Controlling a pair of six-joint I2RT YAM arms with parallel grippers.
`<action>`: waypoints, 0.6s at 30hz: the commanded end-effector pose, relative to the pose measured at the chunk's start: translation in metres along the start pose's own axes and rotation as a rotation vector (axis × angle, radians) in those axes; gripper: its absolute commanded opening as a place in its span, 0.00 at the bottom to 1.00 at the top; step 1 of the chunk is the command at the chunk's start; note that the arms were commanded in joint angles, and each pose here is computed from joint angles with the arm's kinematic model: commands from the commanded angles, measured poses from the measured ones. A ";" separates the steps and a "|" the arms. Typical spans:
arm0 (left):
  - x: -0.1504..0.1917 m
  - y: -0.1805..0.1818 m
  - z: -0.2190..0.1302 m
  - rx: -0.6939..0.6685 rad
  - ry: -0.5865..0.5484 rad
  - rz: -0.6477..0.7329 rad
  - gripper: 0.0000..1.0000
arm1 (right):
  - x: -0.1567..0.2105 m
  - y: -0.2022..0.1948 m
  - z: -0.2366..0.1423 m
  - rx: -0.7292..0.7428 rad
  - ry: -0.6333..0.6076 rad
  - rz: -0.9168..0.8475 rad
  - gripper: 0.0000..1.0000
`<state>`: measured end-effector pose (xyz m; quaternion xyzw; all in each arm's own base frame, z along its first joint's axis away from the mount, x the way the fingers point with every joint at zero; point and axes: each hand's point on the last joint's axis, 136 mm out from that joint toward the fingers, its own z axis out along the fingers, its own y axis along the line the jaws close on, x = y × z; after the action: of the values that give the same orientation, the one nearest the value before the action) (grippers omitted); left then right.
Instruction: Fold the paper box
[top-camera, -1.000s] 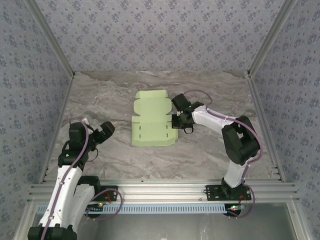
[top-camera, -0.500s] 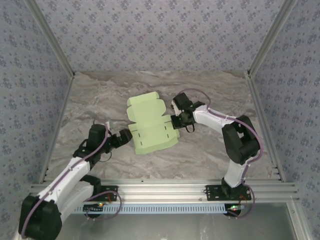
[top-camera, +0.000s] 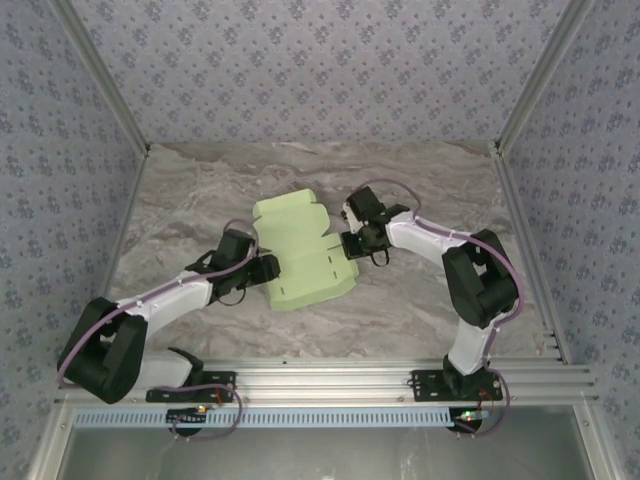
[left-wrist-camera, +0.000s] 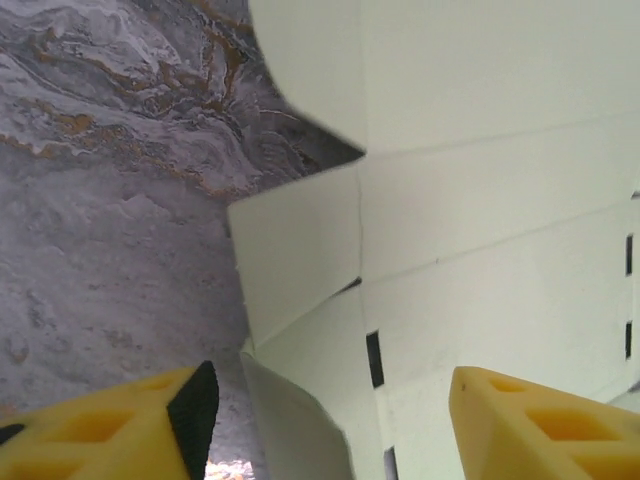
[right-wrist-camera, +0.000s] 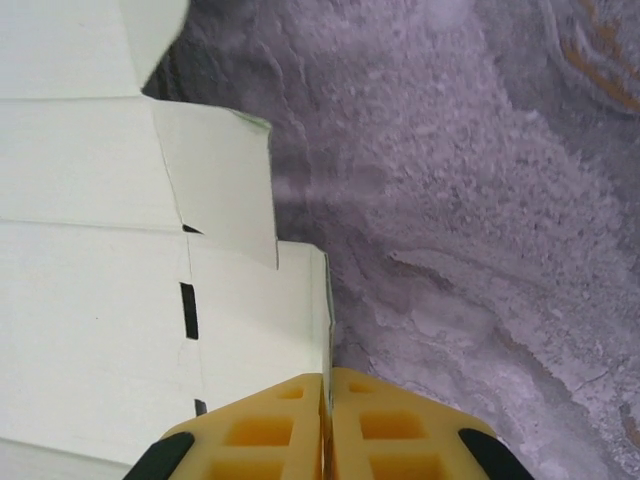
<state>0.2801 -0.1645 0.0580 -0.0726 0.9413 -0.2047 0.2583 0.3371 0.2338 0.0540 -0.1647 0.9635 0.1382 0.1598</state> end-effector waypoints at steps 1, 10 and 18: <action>-0.007 -0.001 -0.004 -0.017 -0.037 0.016 0.62 | 0.009 -0.013 -0.003 0.019 0.001 0.034 0.10; -0.053 -0.017 -0.093 -0.025 -0.232 0.164 0.99 | -0.027 -0.011 -0.032 0.309 -0.105 -0.331 0.00; -0.116 -0.029 -0.175 0.065 -0.424 0.256 0.99 | -0.061 0.019 -0.044 0.389 -0.222 -0.896 0.00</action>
<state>0.2907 -0.1044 0.2714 -0.0279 0.8384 -0.1958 0.5079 0.3555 0.2520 0.0898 -0.4176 0.8615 -0.0438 0.2854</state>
